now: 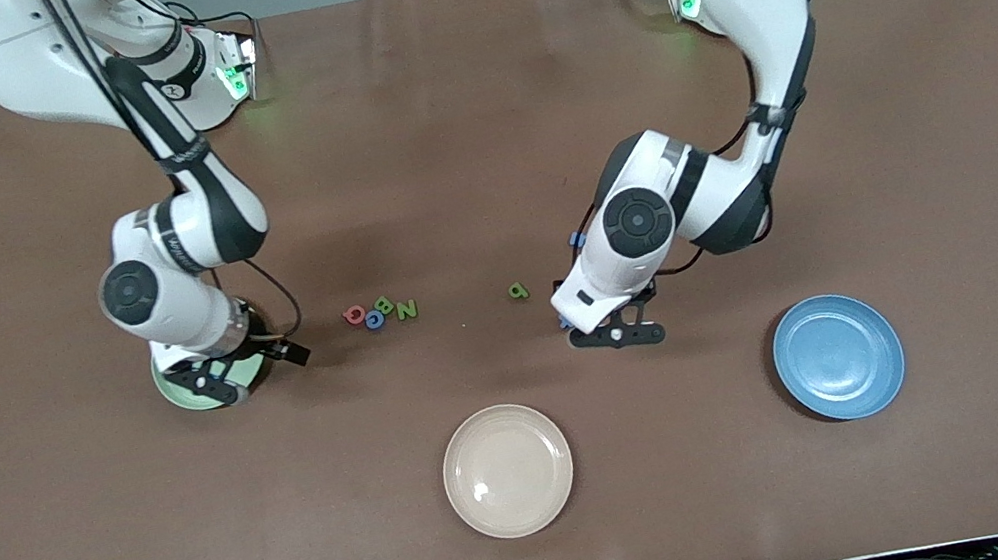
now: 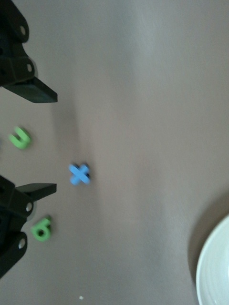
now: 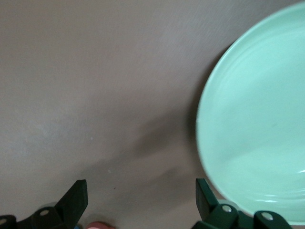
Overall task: Sort upper and lower case letters into plates
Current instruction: 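Grasp the blue x with the left gripper while the right gripper grasps the pink a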
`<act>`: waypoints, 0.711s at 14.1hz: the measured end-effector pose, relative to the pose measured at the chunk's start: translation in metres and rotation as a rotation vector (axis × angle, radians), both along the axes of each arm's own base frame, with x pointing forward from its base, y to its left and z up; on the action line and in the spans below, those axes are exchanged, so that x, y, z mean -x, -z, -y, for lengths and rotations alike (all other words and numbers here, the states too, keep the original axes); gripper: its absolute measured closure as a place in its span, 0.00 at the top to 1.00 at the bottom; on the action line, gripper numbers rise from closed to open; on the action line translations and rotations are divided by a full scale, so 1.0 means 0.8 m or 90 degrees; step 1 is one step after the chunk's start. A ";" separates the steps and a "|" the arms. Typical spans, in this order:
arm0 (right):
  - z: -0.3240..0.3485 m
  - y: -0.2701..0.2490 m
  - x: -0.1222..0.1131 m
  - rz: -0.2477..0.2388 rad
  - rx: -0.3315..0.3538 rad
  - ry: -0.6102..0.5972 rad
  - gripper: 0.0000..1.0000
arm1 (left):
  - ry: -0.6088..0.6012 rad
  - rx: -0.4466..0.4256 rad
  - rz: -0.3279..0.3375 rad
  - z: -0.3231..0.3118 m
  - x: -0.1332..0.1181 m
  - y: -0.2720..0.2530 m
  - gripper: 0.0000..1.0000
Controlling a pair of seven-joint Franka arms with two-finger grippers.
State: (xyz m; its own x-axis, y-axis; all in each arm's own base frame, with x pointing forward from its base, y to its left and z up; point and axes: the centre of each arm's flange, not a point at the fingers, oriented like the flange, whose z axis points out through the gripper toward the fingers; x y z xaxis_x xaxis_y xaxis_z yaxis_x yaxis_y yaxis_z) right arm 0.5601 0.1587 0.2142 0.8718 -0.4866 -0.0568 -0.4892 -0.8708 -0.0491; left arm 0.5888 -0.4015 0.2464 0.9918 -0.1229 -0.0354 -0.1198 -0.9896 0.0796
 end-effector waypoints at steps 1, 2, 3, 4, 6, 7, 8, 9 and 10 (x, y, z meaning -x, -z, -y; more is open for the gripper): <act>-0.013 0.010 0.004 -0.001 0.002 0.005 1.00 | -0.006 0.004 0.002 0.007 0.002 0.015 0.76; -0.022 0.017 0.007 -0.002 0.004 0.008 1.00 | -0.011 0.005 0.003 0.015 0.006 0.028 0.75; -0.026 0.022 0.010 -0.005 0.005 0.012 1.00 | -0.013 0.004 0.005 0.022 0.010 0.040 0.74; -0.028 0.025 0.011 -0.007 0.007 0.015 1.00 | -0.014 0.001 0.007 0.027 0.014 0.050 0.68; -0.033 0.028 0.013 -0.010 0.008 0.023 0.99 | -0.017 -0.002 0.009 0.034 0.019 0.067 0.64; -0.038 0.028 0.015 -0.011 0.008 0.024 0.99 | -0.018 -0.004 0.010 0.035 0.020 0.074 0.61; -0.044 0.030 0.017 -0.012 0.009 0.023 0.99 | -0.019 -0.007 0.011 0.035 0.020 0.079 0.61; -0.049 0.032 0.020 -0.013 0.010 0.023 0.98 | -0.019 -0.009 0.011 0.034 0.020 0.082 0.59; -0.051 0.035 0.021 -0.012 0.010 0.024 0.98 | -0.019 -0.010 0.010 0.034 0.021 0.084 0.57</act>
State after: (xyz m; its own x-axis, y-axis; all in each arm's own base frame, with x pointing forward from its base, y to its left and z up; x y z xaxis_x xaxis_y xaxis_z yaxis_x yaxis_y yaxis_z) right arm 0.5436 0.1997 0.1863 0.8514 -0.5205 -0.0646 -0.5228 -0.8520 -0.0263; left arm 0.5722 -0.4290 0.1789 0.9954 -0.0936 -0.0215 -0.0921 -0.9938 0.0621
